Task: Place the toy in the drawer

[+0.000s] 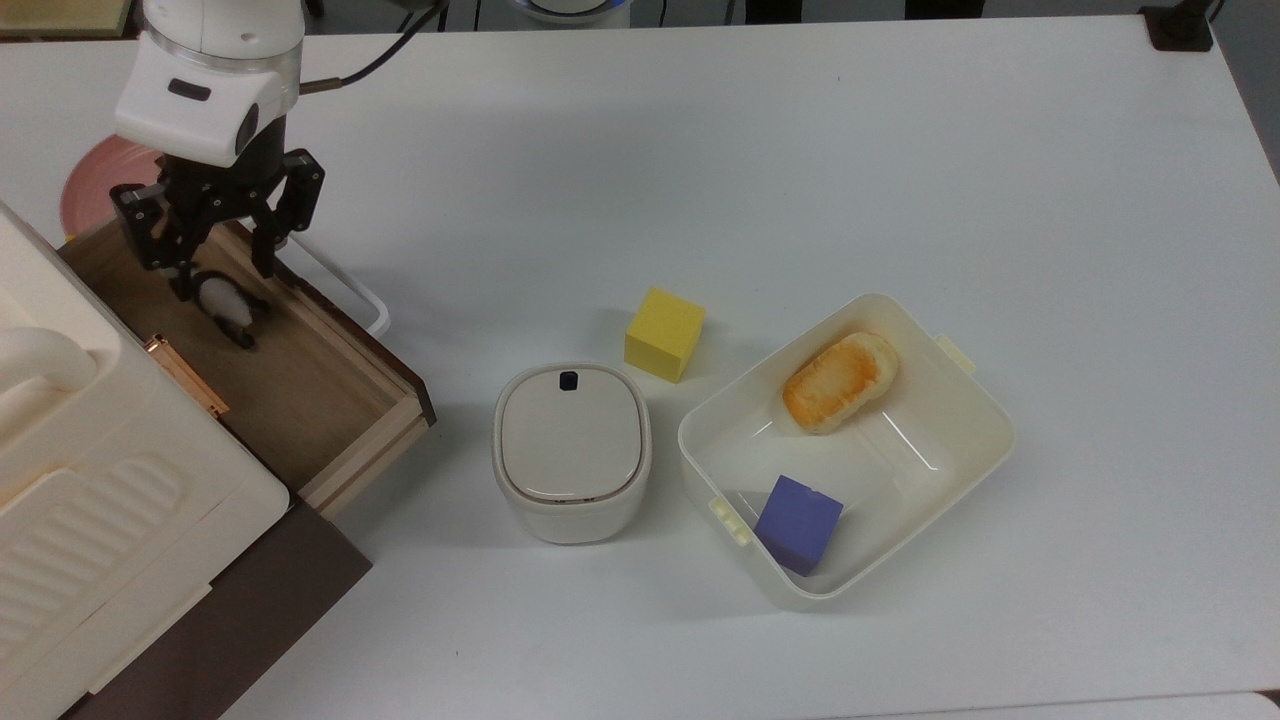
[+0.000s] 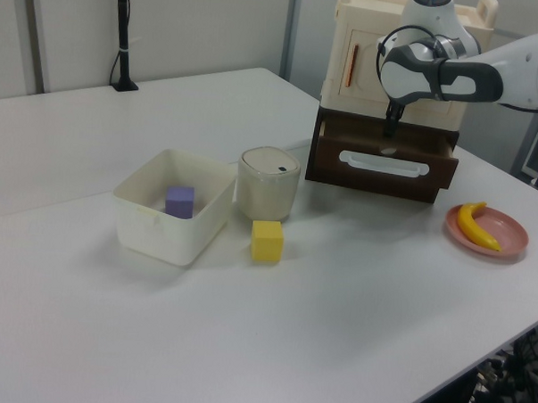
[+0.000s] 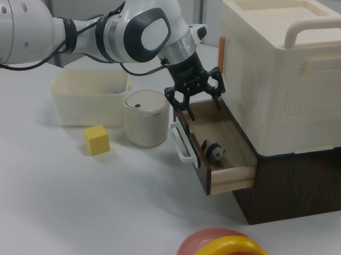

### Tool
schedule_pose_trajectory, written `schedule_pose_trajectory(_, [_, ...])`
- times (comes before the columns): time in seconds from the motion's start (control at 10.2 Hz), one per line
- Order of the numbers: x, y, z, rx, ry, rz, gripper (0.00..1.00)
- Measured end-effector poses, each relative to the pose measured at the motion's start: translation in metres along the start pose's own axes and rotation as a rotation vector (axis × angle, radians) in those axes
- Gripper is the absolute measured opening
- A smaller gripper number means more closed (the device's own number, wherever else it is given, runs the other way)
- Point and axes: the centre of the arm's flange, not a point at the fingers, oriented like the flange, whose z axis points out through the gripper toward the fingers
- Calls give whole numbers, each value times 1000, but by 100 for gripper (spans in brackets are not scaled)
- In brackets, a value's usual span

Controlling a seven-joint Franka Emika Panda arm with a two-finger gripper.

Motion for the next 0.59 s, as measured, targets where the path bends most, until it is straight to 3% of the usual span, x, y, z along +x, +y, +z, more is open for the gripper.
schedule_pose_trajectory(0.1, [1, 0, -1, -1, 2, 5, 81])
schedule_pose_trajectory(0.2, [2, 0, -3, -2, 5, 22, 89])
schedule_pose_trajectory(0.39, [17, -16, -15, 26, -13, 132, 93])
schedule_pose_trajectory(0.59, [50, -67, -39, 120, -108, 254, 99])
